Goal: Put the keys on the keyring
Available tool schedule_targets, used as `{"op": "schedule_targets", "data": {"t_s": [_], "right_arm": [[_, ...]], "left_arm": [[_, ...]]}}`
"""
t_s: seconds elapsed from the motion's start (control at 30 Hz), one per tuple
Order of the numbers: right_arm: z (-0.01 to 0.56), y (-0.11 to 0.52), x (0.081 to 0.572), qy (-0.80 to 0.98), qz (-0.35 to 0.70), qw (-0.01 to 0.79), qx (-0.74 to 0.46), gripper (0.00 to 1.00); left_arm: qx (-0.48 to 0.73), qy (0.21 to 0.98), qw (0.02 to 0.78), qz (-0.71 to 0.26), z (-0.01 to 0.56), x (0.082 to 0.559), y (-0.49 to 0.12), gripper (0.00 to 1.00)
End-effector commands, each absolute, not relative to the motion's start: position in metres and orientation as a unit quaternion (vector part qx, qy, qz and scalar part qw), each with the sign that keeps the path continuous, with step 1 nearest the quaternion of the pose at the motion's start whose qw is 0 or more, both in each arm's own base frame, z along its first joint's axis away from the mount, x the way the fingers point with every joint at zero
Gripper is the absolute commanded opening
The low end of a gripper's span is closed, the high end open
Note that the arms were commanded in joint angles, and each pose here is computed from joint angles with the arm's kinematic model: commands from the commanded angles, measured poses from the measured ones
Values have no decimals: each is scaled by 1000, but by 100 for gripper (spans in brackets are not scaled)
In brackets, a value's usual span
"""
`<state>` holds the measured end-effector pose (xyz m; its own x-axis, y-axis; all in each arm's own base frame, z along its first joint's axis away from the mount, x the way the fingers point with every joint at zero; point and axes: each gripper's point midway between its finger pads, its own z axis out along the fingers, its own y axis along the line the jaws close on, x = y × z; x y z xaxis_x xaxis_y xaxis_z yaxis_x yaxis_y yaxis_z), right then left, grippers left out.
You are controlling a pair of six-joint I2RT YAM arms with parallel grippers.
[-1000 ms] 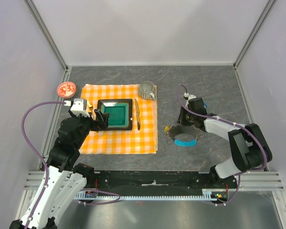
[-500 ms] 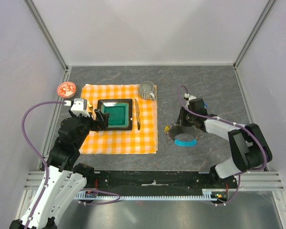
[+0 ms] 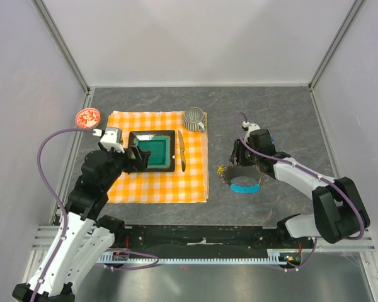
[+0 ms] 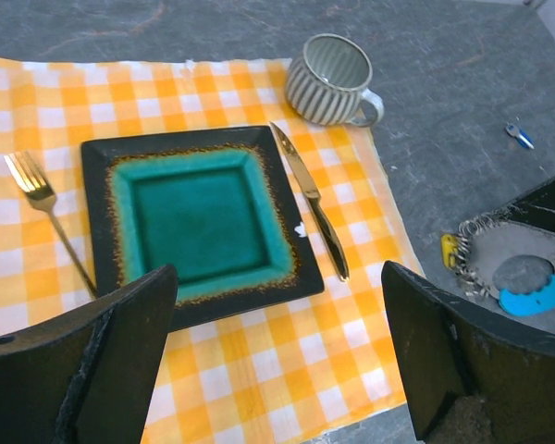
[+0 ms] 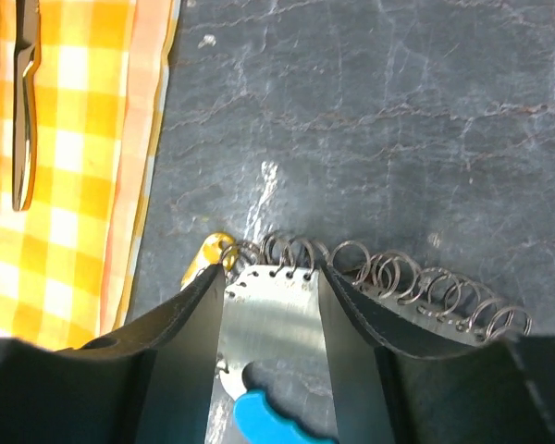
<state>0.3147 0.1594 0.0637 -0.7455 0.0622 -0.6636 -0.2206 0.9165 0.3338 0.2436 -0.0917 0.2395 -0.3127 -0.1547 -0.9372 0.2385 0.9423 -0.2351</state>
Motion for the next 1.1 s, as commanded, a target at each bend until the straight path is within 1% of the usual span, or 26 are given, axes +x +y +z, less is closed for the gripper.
{"op": "schedule_targets", "data": {"t_s": [0.0,0.07,0.1,0.13,0.17,0.23,0.3,0.53,0.63,0.8,0.83,0.87,0.9,0.93,0.97,1.0,1.03,1.07], "right_arm": [[63,154,287,928,177,324,-36,59],[66,152,271,931,182,314,-32,63],[62,150,259,937,179,298,-31,67],[69,150,254,935,184,301,-28,69],[64,147,241,942,183,281,-21,70],[67,147,232,941,191,277,-13,74],[57,143,220,947,189,259,1,77],[24,156,180,958,209,197,0,79],[21,172,169,955,236,182,-8,79],[40,203,167,934,306,184,-30,79],[53,205,175,927,310,207,-37,79],[58,200,179,929,297,220,-36,79],[73,195,188,923,287,255,-34,79],[88,176,215,920,229,318,-8,79],[92,159,218,924,185,336,-4,79],[109,144,228,913,155,376,8,79],[128,133,238,903,131,409,22,79],[137,110,245,894,76,439,44,79]], "left_arm": [[67,789,572,-212,245,244,-114,97],[75,792,564,-222,243,243,-119,97],[77,793,561,-224,243,244,-120,97],[79,793,560,-226,243,244,-121,98],[83,794,557,-230,242,243,-123,98],[87,793,554,-236,242,243,-126,98],[94,796,544,-247,240,241,-131,98],[98,798,519,-290,238,233,-146,98],[86,804,503,-305,233,230,-151,98],[75,822,456,-332,219,223,-175,97],[78,824,453,-333,218,222,-181,97],[69,832,454,-312,211,229,-183,96],[88,833,445,-316,208,220,-200,96],[89,835,447,-309,209,221,-208,96],[72,835,468,-281,210,232,-209,95],[83,846,449,-274,196,228,-229,94],[78,844,456,-272,202,232,-239,93],[65,844,466,-257,201,240,-243,92]]}}
